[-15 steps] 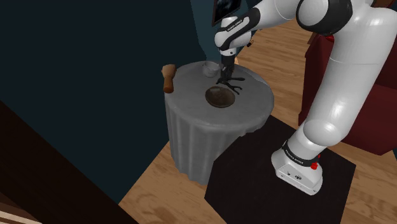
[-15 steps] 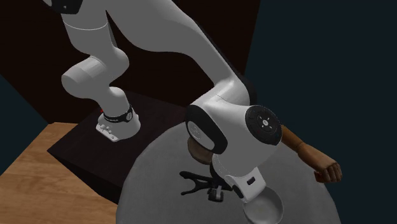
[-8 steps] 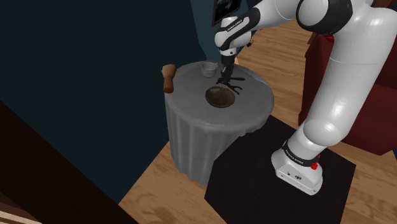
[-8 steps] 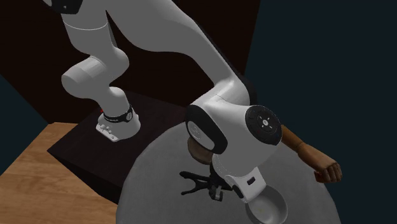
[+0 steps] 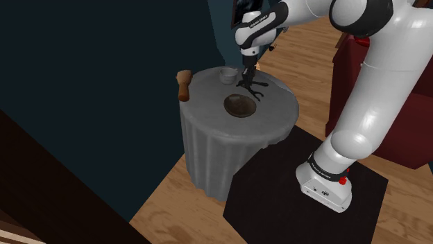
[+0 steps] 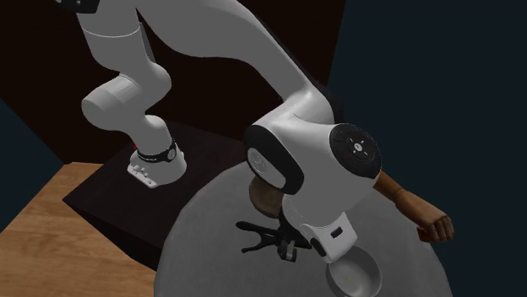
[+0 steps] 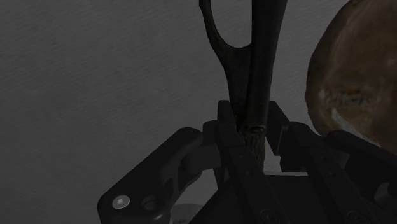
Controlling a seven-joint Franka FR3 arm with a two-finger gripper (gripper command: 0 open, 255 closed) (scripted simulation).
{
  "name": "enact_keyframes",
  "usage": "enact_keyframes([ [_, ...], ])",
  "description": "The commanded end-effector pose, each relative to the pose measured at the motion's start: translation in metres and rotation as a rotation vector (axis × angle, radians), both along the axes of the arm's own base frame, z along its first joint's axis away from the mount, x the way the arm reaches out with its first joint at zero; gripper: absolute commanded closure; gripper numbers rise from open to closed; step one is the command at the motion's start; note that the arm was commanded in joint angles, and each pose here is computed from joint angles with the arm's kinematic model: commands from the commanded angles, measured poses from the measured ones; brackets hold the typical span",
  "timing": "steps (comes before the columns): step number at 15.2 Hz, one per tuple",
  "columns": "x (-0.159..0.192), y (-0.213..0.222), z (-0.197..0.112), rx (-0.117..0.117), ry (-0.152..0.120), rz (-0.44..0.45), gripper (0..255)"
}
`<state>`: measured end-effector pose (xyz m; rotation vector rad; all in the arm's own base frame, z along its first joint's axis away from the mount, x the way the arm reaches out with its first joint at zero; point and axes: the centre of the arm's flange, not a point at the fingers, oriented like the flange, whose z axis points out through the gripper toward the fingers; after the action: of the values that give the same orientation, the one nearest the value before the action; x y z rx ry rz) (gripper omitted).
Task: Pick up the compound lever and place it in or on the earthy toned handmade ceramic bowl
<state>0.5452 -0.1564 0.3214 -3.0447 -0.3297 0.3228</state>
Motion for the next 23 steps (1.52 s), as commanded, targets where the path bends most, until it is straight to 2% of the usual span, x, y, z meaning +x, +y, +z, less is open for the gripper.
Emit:
enact_keyframes([
  [1,0.001,0.000,0.010,0.000,0.000,0.000,255],
  [18,0.001,0.000,0.095,0.000,0.000,0.000,255],
  [23,-0.019,0.063,0.096,0.000,0.000,0.000,255],
])
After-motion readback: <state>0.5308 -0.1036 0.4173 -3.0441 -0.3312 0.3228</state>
